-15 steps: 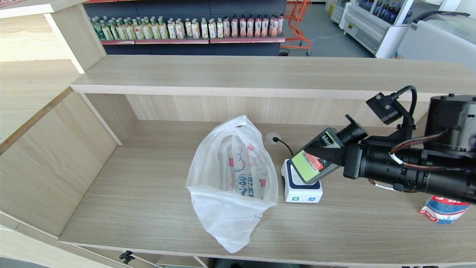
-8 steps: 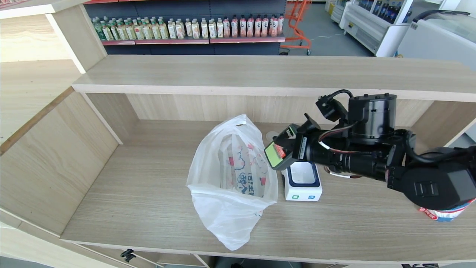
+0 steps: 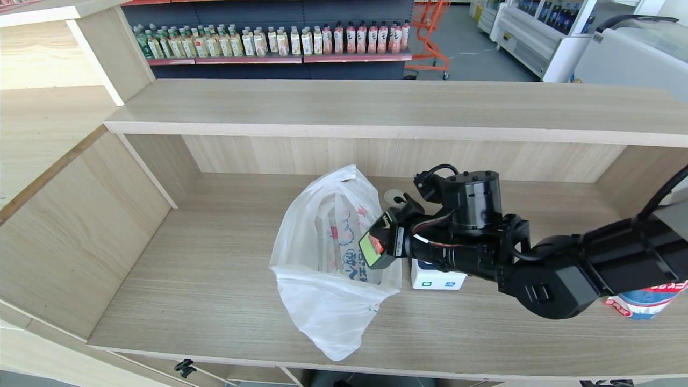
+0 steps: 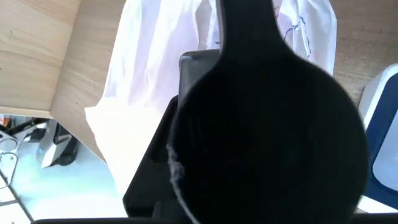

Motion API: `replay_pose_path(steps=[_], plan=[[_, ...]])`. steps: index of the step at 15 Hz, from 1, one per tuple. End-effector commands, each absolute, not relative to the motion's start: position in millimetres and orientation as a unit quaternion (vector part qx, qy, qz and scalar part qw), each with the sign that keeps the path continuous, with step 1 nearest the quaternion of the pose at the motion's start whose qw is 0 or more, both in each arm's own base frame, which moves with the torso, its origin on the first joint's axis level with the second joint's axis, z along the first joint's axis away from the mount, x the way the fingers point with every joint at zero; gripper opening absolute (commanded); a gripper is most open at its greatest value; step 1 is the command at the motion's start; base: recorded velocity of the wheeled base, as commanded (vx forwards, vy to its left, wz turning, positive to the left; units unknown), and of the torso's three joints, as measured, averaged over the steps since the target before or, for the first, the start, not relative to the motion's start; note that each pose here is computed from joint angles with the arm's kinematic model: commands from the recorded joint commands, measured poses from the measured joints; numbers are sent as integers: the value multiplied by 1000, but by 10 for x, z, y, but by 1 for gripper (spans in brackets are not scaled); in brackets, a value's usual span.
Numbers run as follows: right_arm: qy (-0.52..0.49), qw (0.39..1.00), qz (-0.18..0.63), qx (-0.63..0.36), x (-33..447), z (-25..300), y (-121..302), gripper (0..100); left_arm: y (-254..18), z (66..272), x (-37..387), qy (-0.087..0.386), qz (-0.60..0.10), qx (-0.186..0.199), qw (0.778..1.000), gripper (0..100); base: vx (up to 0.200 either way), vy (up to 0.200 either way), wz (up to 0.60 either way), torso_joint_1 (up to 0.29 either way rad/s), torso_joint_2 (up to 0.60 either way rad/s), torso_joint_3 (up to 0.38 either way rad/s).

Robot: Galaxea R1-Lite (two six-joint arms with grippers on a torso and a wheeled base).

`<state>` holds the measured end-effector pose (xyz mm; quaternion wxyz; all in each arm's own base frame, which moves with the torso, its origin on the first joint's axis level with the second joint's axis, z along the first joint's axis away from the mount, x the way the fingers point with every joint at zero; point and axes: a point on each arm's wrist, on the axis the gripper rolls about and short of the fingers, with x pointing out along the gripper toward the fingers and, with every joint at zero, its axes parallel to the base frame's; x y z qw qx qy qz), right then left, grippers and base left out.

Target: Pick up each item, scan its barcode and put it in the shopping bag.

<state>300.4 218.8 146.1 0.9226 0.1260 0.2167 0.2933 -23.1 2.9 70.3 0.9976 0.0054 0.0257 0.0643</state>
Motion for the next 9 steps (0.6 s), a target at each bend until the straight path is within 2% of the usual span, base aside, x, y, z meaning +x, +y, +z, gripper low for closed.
replay_pose_path(steps=[1, 5, 6, 7, 9], plan=[[226, 921, 298, 107, 3095, 1214, 2275, 0, 30, 703, -231, 25, 64, 5, 998, 100, 0, 0, 0, 0, 0, 0], [196, 911, 360, 36, 3204, 901, 2380, 0, 30, 703, -231, 25, 64, 5, 998, 100, 0, 0, 0, 0, 0, 0], [189, 907, 376, -9, 3238, 779, 2432, 0, 30, 703, -231, 25, 64, 5, 998, 100, 0, 0, 0, 0, 0, 0], [189, 907, 376, -9, 3238, 779, 2432, 0, 30, 703, -231, 25, 64, 5, 998, 100, 0, 0, 0, 0, 0, 0], [165, 903, 392, -66, 3352, 583, 2556, 0, 30, 703, -231, 25, 64, 5, 998, 100, 0, 0, 0, 0, 0, 0]])
